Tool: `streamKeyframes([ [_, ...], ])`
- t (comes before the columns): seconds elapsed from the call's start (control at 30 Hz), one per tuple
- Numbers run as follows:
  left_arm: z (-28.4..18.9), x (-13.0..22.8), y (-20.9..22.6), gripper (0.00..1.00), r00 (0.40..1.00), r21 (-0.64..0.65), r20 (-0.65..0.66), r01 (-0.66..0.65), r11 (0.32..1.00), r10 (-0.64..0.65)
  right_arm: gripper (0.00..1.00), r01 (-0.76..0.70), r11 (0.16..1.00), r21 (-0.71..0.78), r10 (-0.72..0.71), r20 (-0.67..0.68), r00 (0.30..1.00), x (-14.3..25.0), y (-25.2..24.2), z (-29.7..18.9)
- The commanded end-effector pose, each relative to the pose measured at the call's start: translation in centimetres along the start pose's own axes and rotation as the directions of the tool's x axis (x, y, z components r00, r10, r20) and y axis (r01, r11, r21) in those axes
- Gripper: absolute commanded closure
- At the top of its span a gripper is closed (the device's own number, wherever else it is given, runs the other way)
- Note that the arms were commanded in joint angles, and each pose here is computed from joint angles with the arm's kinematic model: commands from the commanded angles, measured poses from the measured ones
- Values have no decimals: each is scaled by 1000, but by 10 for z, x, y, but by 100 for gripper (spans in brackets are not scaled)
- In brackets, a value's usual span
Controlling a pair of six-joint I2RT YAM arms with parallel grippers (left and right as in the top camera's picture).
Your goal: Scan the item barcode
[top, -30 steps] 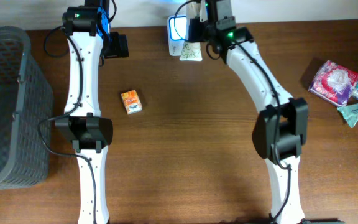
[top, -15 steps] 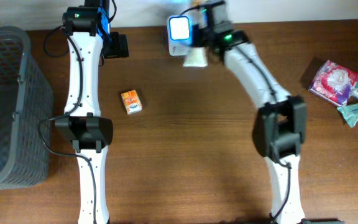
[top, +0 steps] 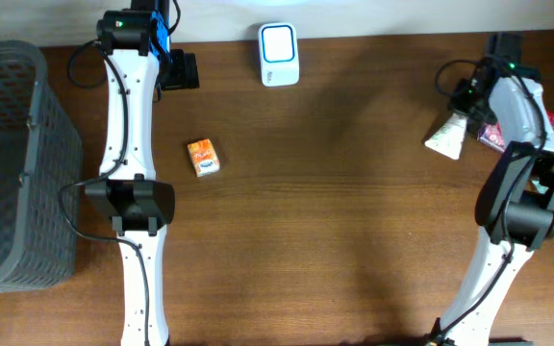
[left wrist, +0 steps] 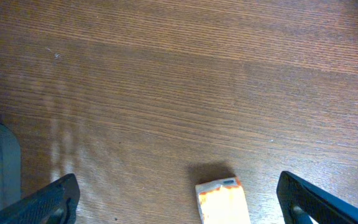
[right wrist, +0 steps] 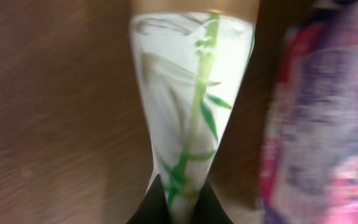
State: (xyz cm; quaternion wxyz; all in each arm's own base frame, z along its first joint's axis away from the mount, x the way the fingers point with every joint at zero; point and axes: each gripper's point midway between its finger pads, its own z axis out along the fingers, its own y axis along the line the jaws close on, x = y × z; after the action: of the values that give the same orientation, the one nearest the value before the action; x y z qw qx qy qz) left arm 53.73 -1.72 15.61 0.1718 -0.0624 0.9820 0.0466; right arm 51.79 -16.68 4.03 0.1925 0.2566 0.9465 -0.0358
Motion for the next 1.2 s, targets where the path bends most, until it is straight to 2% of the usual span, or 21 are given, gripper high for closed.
streamKeyframes([
  [0.0, -15, -5, 7, 1, 999, -5, 30, 10, 1000, -9, 77, -56, 997, 45, 54, 43, 998, -17, -41, -8],
  [0.03, -15, -5, 7, 1, 999, -5, 30, 10, 1000, -9, 55, -60, 997, 44, 58, 52, 997, -21, -42, -12],
  [0.1, -15, -5, 7, 1, 999, -5, 30, 10, 1000, -9, 54, -51, 998, 25, 49, 83, 995, -32, -33, -32],
  [0.13, -15, -5, 7, 1, 999, -5, 30, 10, 1000, -9, 48, -32, 999, -14, 34, 129, 991, -44, -17, -55],
  [0.2, -15, -5, 7, 1, 999, -5, 30, 10, 1000, -9, 25, 38, 979, -201, -1, 183, 983, -56, 37, -98],
  [0.23, -15, -5, 7, 1, 999, -5, 30, 10, 1000, -9, 23, 93, 937, -337, -28, 193, 981, -54, 75, -120],
  [0.3, -15, -5, 7, 1, 999, -5, 30, 10, 1000, -9, 13, 173, 817, -550, -108, 149, 983, -25, 143, -141],
  [0.33, -15, -5, 7, 1, 999, -5, 30, 10, 1000, -9, 4, 195, 798, -570, -159, 112, 981, -4, 167, -142],
  [0.37, -15, -5, 7, 1, 999, -5, 30, 10, 1000, -9, 0, 214, 785, -581, -211, 74, 975, 18, 189, -141],
  [0.5, -15, -5, 7, 1, 999, -5, 30, 10, 1000, -9, 1, 314, 797, -515, -390, -42, 920, 98, 247, -110],
  [0.6, -15, -5, 7, 1, 999, -5, 30, 10, 1000, -9, 1, 392, 794, -466, -455, -27, 890, 122, 270, -104],
  [0.7, -15, -3, -1, 1, 1000, 40, 20, 8, 999, -9, 1, 404, 853, -330, -427, 1, 904, 100, 245, -92],
  [0.77, -18, 16, -23, 1, 998, 172, -67, 21, 985, -10, 2, 355, 881, -313, -381, -24, 924, 88, 224, -86],
  [0.8, -23, 23, -46, 1, 995, 296, -103, 29, 955, 2, 1, 330, 895, -300, -357, -37, 933, 81, 210, -82],
  [0.83, -20, 36, -55, 1, 988, 298, -149, 17, 955, 29, 1, 306, 907, -290, -330, -40, 943, 72, 197, -79],
  [0.93, 8, 76, -83, 1, 949, 279, -302, -5, 960, 93, 2, 270, 923, -274, -292, -43, 955, 60, 178, -75],
  [0.97, 21, 91, -84, 1, 931, 212, -360, 16, 977, 63, 1, 264, 925, -272, -286, -44, 957, 58, 175, -74],
  [1.0, 40, 108, -73, 1, 911, 50, -412, 43, 998, -18, 1, 264, 925, -272, -286, -44, 957, 58, 175, -74],
  [1.03, 47, 118, -68, 1, 898, -9, -437, 54, 998, -53, 1, 264, 925, -272, -286, -44, 957, 58, 175, -74],
  [1.13, 84, 127, -74, 0, 894, -17, -442, 68, 998, -68, 1, 264, 925, -272, -286, -44, 957, 58, 175, -74],
  [1.17, 91, 130, -74, 4, 892, -23, -444, 78, 997, -80, 1, 264, 925, -272, -286, -44, 957, 58, 175, -74],
])
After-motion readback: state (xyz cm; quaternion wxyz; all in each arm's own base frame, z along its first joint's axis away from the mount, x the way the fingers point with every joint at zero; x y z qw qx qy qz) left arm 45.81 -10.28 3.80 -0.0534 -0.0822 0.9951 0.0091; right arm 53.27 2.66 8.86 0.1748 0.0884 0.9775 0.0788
